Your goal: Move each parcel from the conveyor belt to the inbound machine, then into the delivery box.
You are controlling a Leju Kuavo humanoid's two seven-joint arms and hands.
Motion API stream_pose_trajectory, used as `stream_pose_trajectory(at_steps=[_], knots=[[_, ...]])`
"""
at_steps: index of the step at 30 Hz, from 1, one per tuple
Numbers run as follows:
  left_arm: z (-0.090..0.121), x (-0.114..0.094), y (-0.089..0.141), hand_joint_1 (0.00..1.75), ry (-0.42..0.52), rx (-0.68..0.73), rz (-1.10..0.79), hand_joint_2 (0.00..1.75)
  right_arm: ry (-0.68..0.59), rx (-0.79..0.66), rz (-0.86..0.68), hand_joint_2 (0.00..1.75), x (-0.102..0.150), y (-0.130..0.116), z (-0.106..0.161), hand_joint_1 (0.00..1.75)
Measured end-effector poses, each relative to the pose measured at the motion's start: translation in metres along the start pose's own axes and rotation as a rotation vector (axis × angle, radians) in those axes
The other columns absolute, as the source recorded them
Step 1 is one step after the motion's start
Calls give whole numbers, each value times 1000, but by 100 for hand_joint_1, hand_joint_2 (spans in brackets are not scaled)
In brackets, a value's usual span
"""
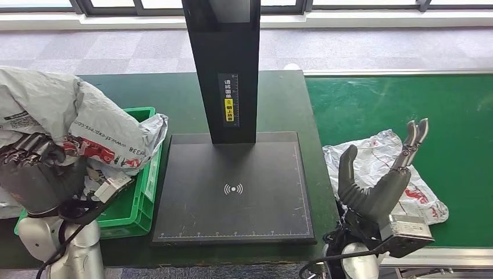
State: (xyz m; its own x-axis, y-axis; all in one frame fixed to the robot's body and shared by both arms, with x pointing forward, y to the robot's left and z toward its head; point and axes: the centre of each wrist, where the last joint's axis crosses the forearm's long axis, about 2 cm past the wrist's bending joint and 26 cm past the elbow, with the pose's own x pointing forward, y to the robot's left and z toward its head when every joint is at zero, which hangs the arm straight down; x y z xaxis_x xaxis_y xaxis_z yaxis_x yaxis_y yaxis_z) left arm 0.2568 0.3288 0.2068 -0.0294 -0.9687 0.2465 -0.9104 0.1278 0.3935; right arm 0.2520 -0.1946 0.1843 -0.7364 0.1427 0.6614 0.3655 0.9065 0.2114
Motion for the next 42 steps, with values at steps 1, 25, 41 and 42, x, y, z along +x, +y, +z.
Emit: stream_pose_trajectory(at_steps=[1,25,41,42], knots=[[4,-6,0,175,21,-14,-25,175,1,4,0,175,0,0,1,0],[31,-5,-39,0,202,-252,-157,175,-3,5,45,175,8,-8,11,0],[40,0,-57,0,192,-312,-95,0,-3,3,45,175,8,-8,11,0],[40,0,-57,0,193,-312,-90,0,-3,4,46,175,8,-8,11,0]])
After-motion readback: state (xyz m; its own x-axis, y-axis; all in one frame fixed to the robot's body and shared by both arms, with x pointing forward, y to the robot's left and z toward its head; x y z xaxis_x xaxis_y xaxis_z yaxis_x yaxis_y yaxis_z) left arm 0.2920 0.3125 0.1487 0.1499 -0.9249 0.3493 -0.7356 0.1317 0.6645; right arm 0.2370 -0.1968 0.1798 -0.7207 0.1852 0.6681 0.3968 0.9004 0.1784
